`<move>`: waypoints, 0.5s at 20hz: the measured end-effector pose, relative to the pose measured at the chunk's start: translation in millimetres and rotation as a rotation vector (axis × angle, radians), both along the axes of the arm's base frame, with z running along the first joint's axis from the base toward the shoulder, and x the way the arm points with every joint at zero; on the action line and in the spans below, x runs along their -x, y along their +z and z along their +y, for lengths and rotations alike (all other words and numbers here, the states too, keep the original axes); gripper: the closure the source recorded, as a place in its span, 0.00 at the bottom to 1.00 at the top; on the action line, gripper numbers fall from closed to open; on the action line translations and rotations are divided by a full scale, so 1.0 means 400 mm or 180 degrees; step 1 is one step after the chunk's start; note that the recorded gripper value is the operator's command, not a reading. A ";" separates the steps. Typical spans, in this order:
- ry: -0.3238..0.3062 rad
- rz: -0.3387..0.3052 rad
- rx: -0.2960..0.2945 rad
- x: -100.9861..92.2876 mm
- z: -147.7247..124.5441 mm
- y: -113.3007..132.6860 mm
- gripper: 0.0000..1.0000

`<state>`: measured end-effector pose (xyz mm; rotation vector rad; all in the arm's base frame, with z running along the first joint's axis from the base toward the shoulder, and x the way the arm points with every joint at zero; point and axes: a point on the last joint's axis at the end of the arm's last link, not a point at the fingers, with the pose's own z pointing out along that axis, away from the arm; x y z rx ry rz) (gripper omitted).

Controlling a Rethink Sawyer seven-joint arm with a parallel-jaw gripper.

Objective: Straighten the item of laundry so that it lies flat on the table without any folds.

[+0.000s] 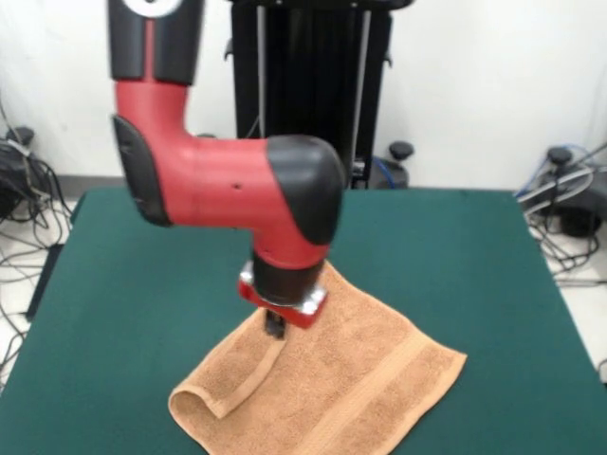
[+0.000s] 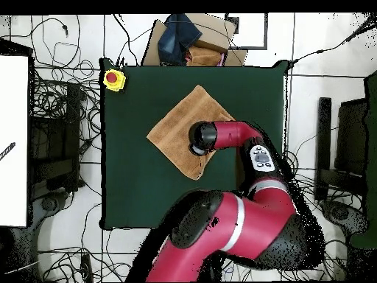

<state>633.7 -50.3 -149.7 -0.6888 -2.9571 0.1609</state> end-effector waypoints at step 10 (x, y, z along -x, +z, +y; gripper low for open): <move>0.0171 -0.0075 0.0121 0.032 -0.063 -0.036 1.00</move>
